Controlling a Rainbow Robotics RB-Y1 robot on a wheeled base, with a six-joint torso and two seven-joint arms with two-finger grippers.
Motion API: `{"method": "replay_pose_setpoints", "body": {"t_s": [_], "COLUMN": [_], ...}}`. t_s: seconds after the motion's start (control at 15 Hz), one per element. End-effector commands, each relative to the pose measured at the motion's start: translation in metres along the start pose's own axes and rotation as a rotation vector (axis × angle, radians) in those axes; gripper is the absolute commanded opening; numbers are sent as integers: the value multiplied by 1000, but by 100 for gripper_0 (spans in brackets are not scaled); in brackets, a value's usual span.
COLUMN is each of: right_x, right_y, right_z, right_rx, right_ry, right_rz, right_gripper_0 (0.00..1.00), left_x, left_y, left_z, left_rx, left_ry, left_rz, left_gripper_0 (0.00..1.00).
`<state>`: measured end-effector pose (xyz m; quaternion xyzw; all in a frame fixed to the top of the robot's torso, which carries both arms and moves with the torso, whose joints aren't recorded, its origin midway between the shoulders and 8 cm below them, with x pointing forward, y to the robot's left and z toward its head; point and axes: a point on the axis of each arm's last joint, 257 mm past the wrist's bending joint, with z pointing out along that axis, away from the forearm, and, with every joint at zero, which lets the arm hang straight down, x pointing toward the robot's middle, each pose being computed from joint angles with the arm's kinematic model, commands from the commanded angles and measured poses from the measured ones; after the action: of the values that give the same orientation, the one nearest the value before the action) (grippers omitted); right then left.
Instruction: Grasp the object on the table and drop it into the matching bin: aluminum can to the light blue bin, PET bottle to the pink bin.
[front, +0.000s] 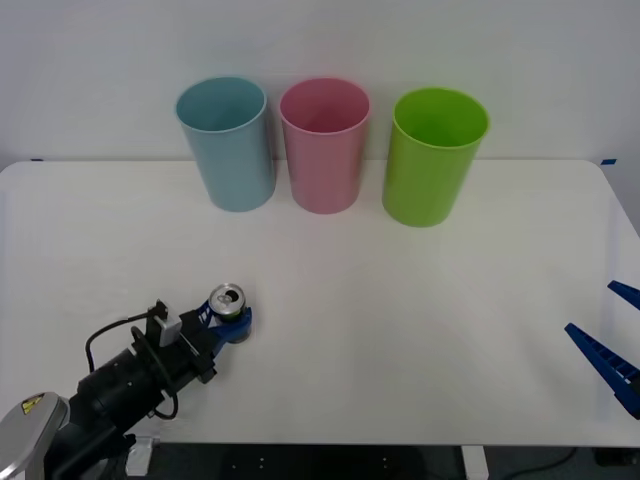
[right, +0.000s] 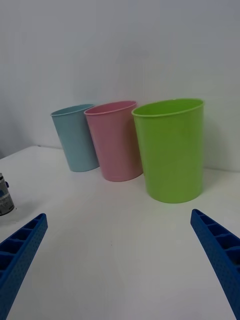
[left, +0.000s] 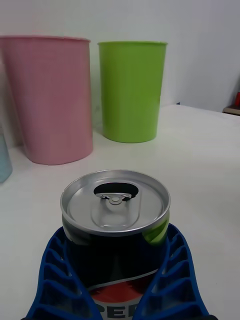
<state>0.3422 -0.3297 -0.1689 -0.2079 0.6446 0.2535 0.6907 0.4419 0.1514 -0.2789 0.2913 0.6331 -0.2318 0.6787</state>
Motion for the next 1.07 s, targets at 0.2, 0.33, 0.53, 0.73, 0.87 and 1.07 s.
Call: {"method": "replay_pose_setpoints", "body": {"t_s": [0.2,0.33,0.53,0.73,0.87,1.07], "right_x": [0,0,0,0,0,0], "right_y": [0,0,0,0,0,0], "right_z": [0,0,0,0,0,0], "right_rx": [0,0,0,0,0,0], "right_ry": [0,0,0,0,0,0], "right_rz": [0,0,0,0,0,0], "right_gripper_0": [100,100,100,100,100,100], "left_x": [-41,-61,-90,-114,-134,-159], "left_y": [18,28,39,59,73,94], "left_z": [19,16,2,-12,-21,-29], "left_rx": [-3,-16,-35,-53,-71,-104], "left_ry": [-83,-117,-159,-181,-206,-248], "left_rz": [-3,-44,-104,-146,-166,-184], "left_gripper_0": [0,0,0,0,0,0]}}
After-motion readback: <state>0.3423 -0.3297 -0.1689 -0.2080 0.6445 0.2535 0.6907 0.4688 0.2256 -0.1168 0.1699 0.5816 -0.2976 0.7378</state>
